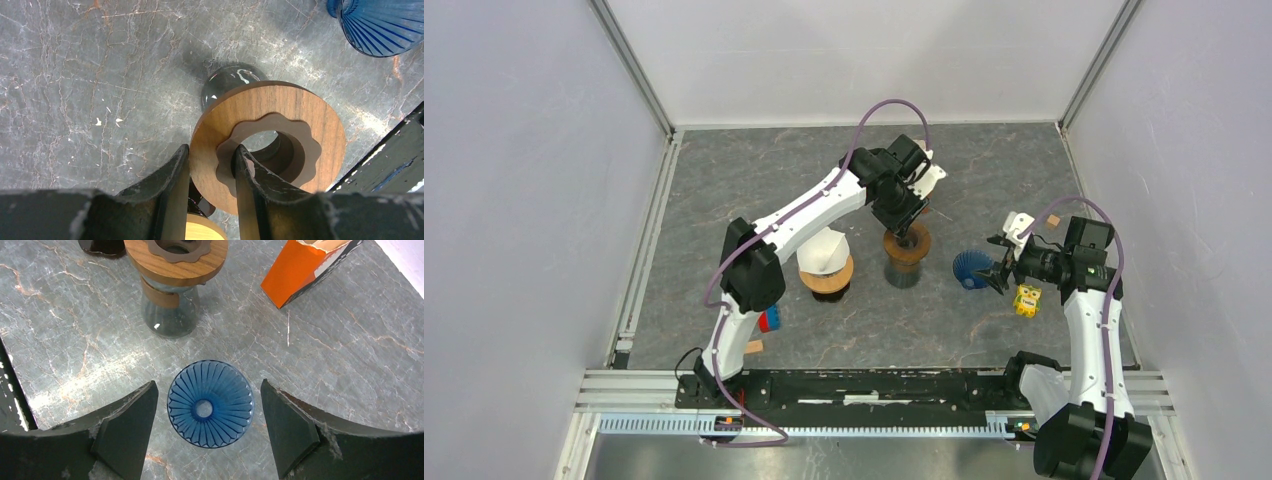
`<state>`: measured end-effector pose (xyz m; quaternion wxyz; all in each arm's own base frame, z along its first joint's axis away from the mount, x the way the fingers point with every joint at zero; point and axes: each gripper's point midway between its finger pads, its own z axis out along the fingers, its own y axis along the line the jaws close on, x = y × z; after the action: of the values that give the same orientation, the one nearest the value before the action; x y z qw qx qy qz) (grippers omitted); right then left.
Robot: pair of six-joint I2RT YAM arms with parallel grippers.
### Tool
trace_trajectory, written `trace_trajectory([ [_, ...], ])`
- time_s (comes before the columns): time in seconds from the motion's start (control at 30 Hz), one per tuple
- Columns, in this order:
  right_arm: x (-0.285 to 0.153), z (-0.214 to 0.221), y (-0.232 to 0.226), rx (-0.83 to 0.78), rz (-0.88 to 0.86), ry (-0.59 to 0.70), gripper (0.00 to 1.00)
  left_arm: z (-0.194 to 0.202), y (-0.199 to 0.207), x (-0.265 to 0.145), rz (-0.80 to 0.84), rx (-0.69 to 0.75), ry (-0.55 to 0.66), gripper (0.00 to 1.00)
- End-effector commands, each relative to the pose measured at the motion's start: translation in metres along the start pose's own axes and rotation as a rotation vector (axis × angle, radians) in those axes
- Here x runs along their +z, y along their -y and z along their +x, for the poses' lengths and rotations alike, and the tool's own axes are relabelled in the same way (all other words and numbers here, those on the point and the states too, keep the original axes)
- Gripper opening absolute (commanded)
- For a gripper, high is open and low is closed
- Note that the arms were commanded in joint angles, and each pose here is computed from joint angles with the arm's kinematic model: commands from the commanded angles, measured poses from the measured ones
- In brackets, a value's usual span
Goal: Place the coffee filter in the dripper
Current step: Place the dripper holder onto the coffee server.
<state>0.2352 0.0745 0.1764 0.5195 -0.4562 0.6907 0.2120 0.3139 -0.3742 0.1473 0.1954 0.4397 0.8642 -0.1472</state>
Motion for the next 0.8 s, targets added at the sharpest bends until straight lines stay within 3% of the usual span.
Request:
trace_trajectory([
  [0.0, -0.003, 0.0, 0.007, -0.051, 0.026, -0.03, 0.82, -0.007, 0.0, -0.007, -0.011, 0.054, 0.039, 0.21],
  [0.77, -0.004, 0.064, 0.05, 0.201, 0.29, -0.28, 0.77, -0.037, 0.011, -0.066, -0.013, 0.093, 0.19, 0.6],
])
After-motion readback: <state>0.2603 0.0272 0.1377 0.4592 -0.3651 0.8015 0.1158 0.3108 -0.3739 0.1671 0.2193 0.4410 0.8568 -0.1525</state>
